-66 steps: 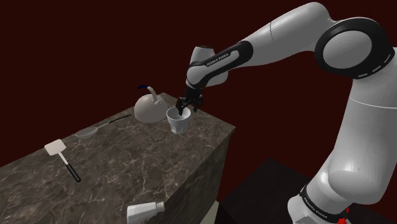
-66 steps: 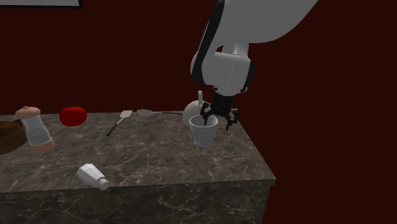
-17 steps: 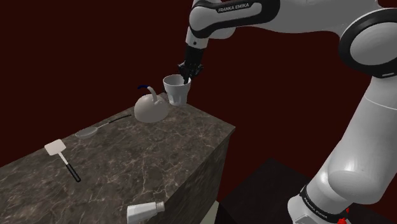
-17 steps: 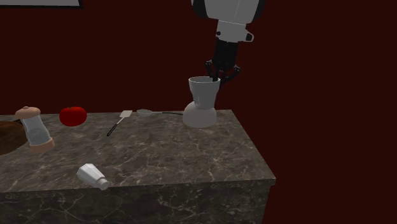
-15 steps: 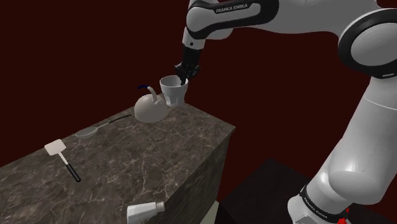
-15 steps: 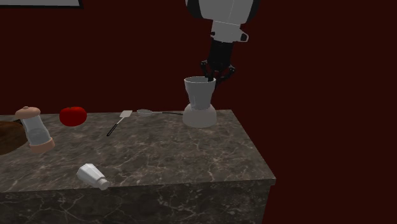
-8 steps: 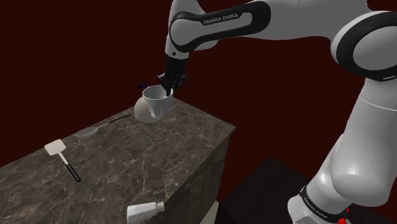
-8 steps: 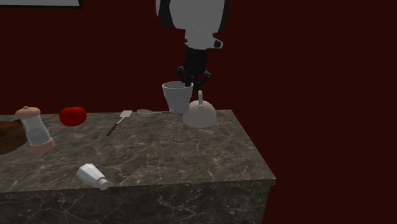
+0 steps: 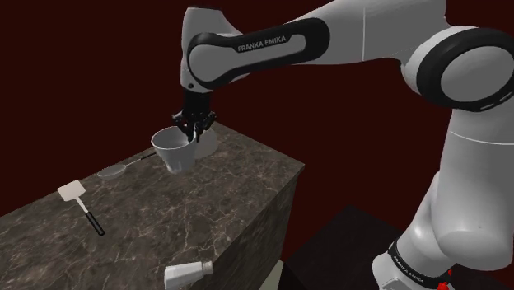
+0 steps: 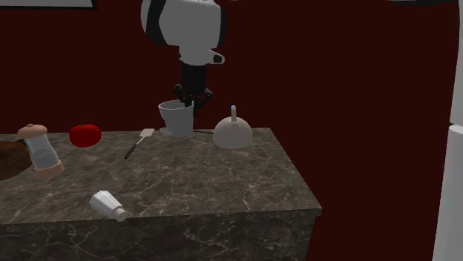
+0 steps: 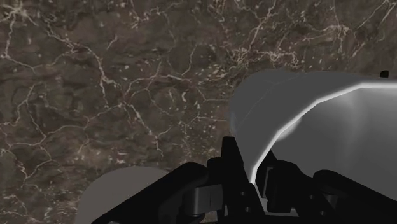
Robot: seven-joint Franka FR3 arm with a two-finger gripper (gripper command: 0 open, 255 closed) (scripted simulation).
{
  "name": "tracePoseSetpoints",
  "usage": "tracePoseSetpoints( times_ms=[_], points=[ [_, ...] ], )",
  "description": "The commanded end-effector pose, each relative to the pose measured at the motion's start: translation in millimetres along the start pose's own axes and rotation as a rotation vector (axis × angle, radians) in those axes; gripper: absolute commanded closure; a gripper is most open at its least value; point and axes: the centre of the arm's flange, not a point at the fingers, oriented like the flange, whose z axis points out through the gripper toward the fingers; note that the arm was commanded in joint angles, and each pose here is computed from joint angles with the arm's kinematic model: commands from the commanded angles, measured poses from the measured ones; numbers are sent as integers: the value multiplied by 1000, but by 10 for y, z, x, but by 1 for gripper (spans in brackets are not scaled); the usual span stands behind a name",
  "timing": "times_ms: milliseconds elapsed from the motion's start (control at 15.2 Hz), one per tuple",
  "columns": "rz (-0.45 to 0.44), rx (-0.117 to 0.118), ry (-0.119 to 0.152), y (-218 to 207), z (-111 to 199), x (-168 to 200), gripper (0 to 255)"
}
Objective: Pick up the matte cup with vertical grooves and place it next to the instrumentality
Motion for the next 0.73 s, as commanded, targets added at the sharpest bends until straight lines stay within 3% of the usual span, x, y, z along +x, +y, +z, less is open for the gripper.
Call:
tracePoseSetpoints(
  times_ms=[0,660],
  points=[
    [2,1,2,-226,76,-43,255],
    [2,1,2,-1436,531,-308,255]
  ],
)
